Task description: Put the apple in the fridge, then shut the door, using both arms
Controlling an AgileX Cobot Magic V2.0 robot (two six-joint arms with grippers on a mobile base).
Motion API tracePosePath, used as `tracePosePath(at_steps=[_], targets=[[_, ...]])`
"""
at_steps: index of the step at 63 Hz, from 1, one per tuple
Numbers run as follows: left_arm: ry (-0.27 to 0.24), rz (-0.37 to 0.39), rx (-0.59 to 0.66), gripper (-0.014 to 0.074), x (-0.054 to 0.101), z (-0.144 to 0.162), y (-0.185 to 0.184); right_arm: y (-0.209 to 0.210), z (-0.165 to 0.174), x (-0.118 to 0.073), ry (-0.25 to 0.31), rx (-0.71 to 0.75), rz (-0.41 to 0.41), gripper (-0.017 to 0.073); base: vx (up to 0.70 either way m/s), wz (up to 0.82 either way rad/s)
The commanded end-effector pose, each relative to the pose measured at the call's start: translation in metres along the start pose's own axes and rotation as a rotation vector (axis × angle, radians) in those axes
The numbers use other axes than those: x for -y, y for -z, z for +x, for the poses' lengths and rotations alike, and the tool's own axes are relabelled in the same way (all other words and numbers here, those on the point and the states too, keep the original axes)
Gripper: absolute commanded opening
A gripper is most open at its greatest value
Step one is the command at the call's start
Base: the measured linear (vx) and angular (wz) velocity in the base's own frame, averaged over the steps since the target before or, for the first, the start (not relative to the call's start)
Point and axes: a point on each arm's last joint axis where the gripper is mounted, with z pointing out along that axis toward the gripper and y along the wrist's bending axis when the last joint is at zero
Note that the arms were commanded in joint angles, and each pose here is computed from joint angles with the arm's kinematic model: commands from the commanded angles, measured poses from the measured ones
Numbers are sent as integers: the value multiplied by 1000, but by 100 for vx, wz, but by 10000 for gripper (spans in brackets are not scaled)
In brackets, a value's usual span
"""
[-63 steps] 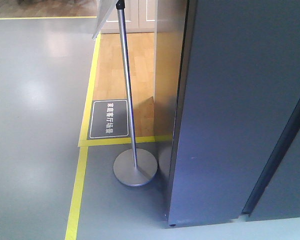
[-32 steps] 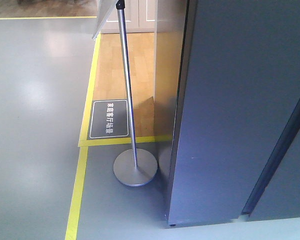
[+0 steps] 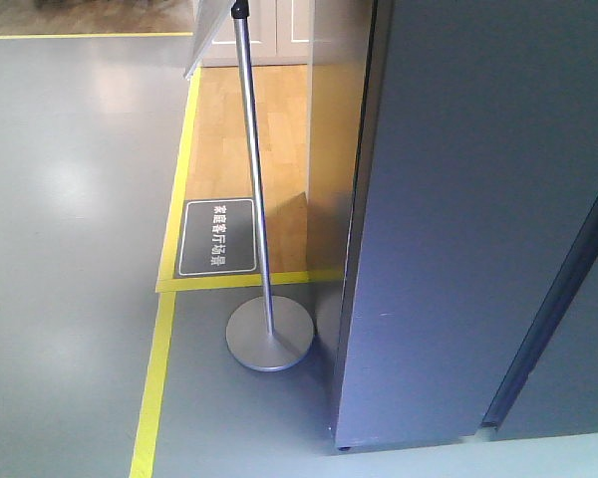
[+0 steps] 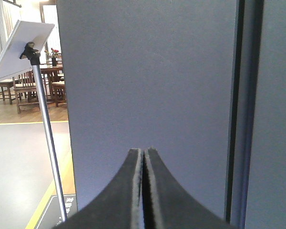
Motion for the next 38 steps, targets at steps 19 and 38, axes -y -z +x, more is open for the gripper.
tracePosePath(at_steps=[19,38], targets=[[15,10,66,-8,0,2,0,2,-4,-1,19,84,-7,-3,0,0],[15,10,66,-8,0,2,0,2,-4,-1,19,84,-7,-3,0,0]])
